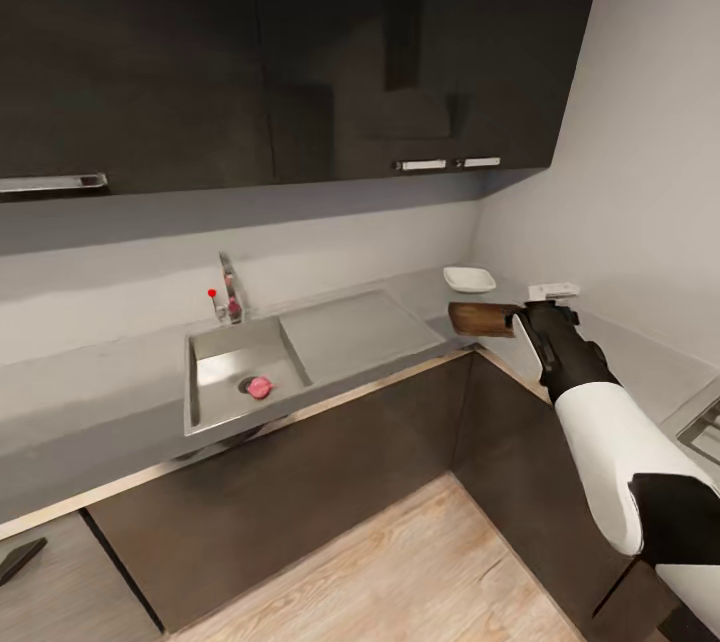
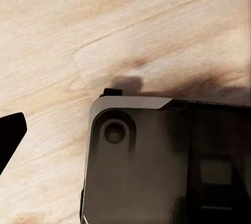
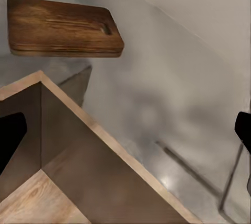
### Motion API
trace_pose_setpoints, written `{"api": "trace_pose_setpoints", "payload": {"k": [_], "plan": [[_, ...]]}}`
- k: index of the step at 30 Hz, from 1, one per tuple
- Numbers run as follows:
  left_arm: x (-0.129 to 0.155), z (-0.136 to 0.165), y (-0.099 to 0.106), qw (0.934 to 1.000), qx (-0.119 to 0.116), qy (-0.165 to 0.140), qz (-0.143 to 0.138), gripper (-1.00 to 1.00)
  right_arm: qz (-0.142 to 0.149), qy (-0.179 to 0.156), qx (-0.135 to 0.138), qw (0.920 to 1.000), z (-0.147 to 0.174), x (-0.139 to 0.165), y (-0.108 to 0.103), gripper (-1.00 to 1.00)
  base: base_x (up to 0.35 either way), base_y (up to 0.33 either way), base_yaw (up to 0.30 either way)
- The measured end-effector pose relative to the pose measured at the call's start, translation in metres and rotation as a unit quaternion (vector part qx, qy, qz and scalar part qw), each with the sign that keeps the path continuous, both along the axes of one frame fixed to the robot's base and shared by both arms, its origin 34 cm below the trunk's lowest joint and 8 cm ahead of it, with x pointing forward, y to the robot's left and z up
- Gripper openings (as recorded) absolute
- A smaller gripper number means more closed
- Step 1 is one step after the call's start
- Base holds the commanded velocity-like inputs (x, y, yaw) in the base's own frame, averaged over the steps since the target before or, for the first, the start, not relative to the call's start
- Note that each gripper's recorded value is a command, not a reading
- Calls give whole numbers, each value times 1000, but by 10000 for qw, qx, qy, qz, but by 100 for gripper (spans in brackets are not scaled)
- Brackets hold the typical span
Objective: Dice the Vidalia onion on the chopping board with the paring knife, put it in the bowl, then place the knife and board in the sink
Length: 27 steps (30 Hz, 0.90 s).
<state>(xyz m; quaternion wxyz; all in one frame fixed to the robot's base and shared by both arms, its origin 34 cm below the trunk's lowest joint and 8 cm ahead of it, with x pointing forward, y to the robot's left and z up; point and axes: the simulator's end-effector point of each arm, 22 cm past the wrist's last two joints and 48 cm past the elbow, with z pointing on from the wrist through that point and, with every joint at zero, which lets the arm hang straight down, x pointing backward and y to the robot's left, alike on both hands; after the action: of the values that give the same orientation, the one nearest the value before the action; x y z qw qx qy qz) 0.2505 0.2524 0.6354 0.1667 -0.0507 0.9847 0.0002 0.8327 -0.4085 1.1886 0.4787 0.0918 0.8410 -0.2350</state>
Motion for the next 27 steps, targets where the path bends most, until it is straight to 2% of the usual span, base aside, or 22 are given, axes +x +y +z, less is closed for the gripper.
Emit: {"api": "trace_pose_setpoints", "payload": {"k": [5, 10, 15, 22, 27], "plan": [[0, 0, 0, 10000, 0, 0, -2, 100, 214, 54, 246, 9995, -8, 1, -15, 100, 279, -196, 0], [0, 0, 0, 10000, -1, -1, -7, 100, 198, -5, 657, 9976, -13, -1, -26, 100, 281, -184, 0], [-1, 0, 0, 10000, -1, 8, -7, 100, 175, -23, 742, 9971, -14, -2, -30, 100, 289, -146, 0], [-2, -1, 0, 10000, -2, 22, -3, 100, 383, 166, 948, 9946, -33, -2, -21, 100, 292, -145, 0], [-2, -1, 0, 10000, -2, 22, -5, 100, 453, 237, 1000, 9937, -41, -2, -18, 100, 309, -48, 0]]}}
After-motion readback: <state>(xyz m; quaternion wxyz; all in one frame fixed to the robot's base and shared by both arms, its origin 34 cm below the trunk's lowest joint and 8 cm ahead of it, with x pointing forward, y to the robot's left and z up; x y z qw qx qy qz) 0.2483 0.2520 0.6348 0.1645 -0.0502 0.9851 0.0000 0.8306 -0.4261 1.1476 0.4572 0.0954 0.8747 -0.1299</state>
